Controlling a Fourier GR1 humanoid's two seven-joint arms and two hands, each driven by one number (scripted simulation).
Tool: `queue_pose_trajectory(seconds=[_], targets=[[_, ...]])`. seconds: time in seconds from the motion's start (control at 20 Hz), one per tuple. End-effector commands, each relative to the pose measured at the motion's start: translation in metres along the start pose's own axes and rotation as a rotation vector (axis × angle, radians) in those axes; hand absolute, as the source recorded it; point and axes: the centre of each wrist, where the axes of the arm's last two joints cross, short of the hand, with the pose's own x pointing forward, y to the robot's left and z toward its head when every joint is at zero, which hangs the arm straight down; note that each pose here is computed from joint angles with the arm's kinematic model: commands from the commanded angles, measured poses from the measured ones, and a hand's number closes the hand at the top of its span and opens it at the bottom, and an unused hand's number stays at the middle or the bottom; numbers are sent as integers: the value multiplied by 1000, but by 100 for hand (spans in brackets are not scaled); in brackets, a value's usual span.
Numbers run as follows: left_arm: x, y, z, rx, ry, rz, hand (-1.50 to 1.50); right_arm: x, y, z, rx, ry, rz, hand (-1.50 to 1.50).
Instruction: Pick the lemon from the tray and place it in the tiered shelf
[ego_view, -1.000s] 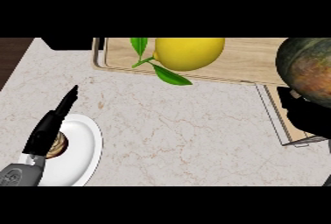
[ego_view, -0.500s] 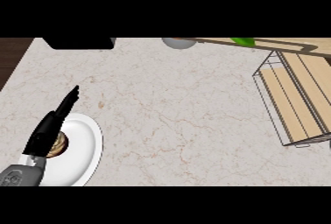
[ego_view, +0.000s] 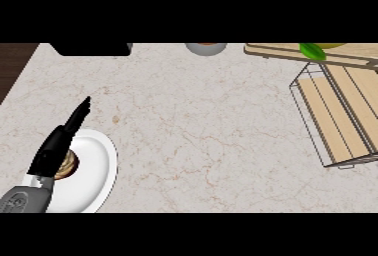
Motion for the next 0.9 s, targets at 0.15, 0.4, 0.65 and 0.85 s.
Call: queue_pose_trajectory(seconds=[0.15,0.4,0.65,0.85], targets=[[0,-6,21,-10,-12,7,0,-26,45,-12,76,-16,-38,150],[1,-9,-7,-2,7,-18,0,-56,58,-24,77,4,-53,150],[-7,-13,7,-8,6,5,0,-65,84,-22,87,48,21,150],[-16,-2,13,20,5,10,0,-83,95,-17,113,108,-125,150]])
